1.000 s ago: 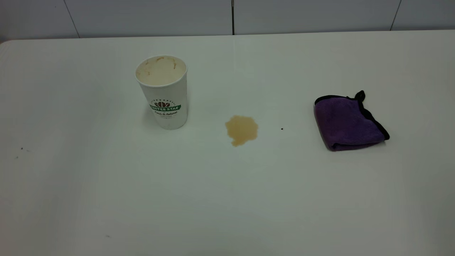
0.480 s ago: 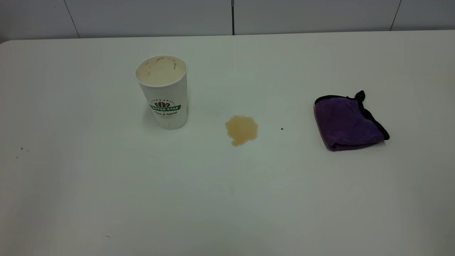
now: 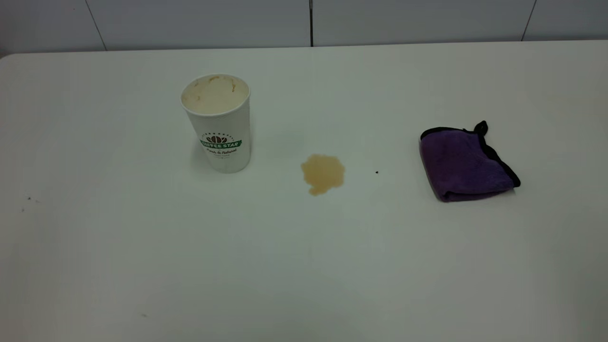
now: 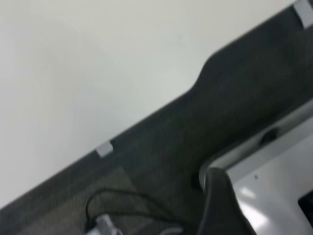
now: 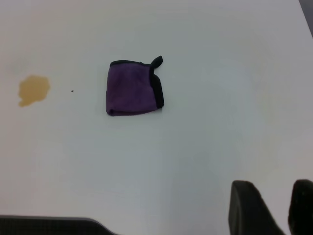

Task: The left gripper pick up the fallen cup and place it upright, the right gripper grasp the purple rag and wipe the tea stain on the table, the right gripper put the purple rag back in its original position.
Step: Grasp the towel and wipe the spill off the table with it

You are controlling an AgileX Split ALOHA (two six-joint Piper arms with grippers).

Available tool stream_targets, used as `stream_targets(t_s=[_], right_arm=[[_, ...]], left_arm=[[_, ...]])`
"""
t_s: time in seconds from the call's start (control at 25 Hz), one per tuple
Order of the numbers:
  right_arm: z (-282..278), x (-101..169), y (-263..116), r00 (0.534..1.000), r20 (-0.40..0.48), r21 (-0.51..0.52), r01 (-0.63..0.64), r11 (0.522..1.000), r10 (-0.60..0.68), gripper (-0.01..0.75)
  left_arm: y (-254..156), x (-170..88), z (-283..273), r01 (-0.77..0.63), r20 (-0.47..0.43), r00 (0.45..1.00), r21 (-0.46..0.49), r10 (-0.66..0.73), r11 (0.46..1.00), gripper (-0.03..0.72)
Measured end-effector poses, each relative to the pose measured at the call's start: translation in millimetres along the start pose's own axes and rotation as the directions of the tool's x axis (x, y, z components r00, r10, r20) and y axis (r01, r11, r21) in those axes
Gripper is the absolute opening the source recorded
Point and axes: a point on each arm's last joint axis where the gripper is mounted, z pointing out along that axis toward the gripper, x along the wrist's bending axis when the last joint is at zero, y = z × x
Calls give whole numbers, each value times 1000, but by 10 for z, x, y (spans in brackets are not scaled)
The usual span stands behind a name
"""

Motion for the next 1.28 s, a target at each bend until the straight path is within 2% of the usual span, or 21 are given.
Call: stream_targets(t_s=[0.16,0.28,0.52,0.76,1.28], right_arm=[[0,0,0,1000,0,0,0,1000,0,239],[0,0,0,1000,0,0,0,1000,0,239],[0,0,0,1000,0,0,0,1000,0,239],[0,0,0,1000,0,0,0,1000,0,239],[0,0,0,1000,0,0,0,1000,0,239]], left_arm=[[-138,-12,-122,6,-17,1000,-126,-8,992,487],[-222,-12,-181,60,-58,996,-193,-72,979,487],[-336,-33,-249,197,-165,954,-288,-251,937,487],[-443,-94,-296,240,-219,916,-372,-336,897,487],[-478,-116,-307,240,-227,910,-394,-347,887,487]])
